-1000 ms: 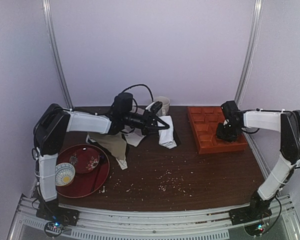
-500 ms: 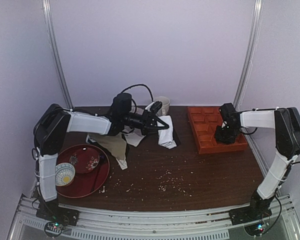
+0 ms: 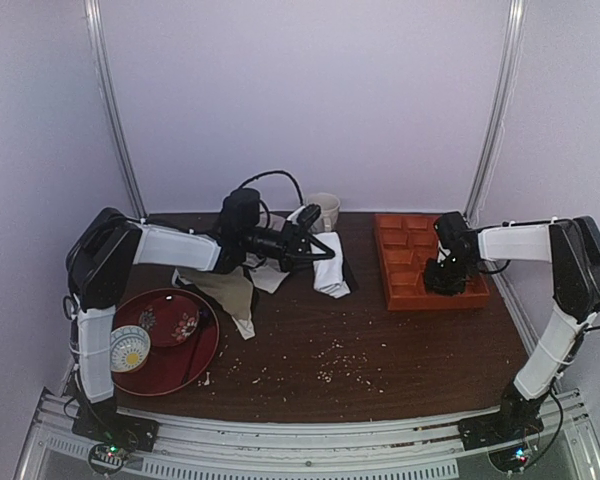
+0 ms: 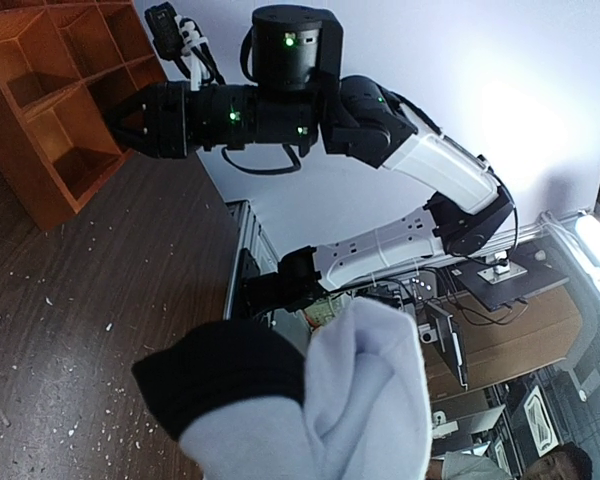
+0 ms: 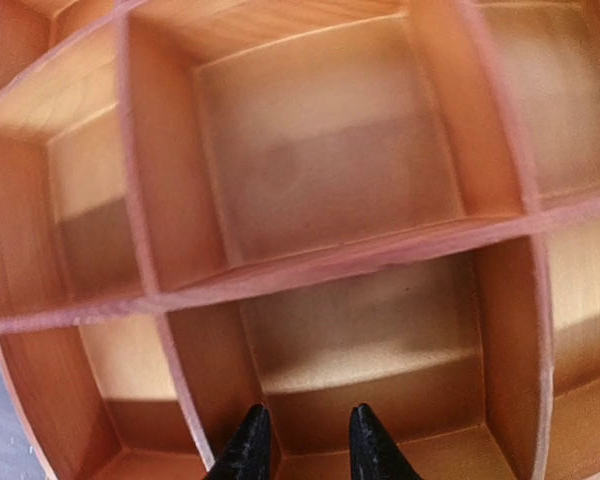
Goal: Roll the underwear
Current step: Move the storage box to the center of the board.
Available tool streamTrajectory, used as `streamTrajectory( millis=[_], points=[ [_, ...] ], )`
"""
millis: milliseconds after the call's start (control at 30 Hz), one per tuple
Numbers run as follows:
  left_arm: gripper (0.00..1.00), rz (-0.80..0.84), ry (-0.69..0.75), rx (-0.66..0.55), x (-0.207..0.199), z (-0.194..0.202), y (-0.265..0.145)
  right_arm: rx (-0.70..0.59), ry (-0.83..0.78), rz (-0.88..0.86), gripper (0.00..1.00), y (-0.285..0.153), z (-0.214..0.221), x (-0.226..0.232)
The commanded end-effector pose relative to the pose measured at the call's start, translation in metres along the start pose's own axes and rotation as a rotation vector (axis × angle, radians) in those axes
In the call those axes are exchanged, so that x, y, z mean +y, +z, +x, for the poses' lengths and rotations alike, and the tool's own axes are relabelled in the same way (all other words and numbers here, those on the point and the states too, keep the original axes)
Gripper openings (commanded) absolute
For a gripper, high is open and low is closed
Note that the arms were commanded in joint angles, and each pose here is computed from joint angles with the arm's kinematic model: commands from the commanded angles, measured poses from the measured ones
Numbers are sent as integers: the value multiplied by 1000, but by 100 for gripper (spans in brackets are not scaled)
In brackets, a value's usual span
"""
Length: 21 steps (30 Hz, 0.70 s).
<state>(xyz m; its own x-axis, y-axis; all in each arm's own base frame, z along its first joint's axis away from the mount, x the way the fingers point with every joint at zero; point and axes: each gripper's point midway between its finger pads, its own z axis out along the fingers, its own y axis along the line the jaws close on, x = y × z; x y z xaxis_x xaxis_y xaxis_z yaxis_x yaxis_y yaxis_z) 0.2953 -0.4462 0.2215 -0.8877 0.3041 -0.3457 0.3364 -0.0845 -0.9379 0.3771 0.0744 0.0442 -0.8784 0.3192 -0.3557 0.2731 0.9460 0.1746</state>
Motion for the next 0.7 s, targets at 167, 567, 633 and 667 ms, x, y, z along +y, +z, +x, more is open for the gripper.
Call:
streamTrajectory(
  millis=[167,567,633,667],
  points=[
    [0,30,78,3,-18,2,-11,89,-88,-77,26,-13,65,51],
    [0,41,86,89,-19,20,-17,139,-167,-145,25,-13,126,103],
    [0,50,89,113,-20,24,-18,137,-180,-154,27,-17,132,107],
    [0,51,86,123,-19,26,-18,127,-181,-158,27,-20,132,107]
  ],
)
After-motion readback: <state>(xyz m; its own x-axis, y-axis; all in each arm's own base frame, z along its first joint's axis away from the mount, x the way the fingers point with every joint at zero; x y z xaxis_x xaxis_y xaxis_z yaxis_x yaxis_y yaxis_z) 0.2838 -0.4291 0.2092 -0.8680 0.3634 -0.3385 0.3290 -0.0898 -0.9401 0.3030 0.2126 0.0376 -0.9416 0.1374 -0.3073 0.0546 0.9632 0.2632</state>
